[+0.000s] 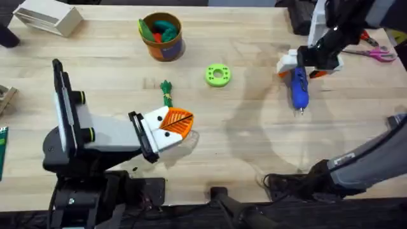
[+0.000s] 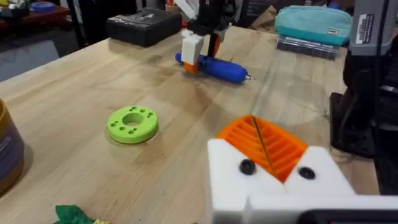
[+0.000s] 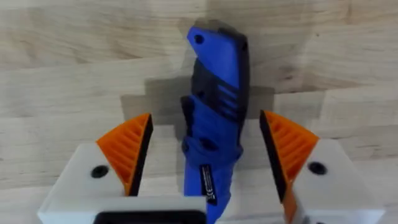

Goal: Pick up the gripper from the table and insert it into the empty holder that is missing its gripper. Then pick up a screw, insert it into the mounting hole, and use the screwdriver to tighten it. Finally, clean up the table by picking up the vegetable and placing it into the bucket.

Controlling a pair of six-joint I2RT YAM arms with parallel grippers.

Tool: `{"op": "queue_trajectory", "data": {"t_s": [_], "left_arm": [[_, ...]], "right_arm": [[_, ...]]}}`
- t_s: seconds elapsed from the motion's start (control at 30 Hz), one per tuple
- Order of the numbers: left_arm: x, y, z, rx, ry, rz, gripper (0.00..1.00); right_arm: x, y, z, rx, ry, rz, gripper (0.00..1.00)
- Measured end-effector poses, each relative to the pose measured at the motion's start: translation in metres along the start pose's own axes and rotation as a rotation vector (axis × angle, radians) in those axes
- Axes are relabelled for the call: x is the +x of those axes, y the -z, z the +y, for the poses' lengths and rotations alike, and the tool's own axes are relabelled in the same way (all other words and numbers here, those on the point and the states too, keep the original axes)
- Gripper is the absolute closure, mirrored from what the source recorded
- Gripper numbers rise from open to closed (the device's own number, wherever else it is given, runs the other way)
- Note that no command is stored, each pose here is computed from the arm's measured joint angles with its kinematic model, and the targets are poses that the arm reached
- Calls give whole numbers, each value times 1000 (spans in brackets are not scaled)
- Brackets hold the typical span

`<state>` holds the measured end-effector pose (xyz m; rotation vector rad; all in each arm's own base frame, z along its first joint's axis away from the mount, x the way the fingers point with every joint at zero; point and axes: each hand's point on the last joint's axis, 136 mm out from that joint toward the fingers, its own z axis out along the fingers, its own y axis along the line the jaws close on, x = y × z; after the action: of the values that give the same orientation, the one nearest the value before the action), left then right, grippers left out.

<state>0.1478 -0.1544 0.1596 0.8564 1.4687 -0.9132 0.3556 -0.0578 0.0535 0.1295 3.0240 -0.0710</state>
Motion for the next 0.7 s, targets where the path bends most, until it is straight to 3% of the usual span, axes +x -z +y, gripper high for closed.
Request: {"op": "queue_trajectory", "data": {"t_s": [0.17,0.7], "left_arm": [[0,0,0,0,0,0,991],[0,0,0,0,0,0,991]], "right_arm": [[3,-19,1,-5,-1,42,12],[-6,-19,0,-2,-2,7,12]]}}
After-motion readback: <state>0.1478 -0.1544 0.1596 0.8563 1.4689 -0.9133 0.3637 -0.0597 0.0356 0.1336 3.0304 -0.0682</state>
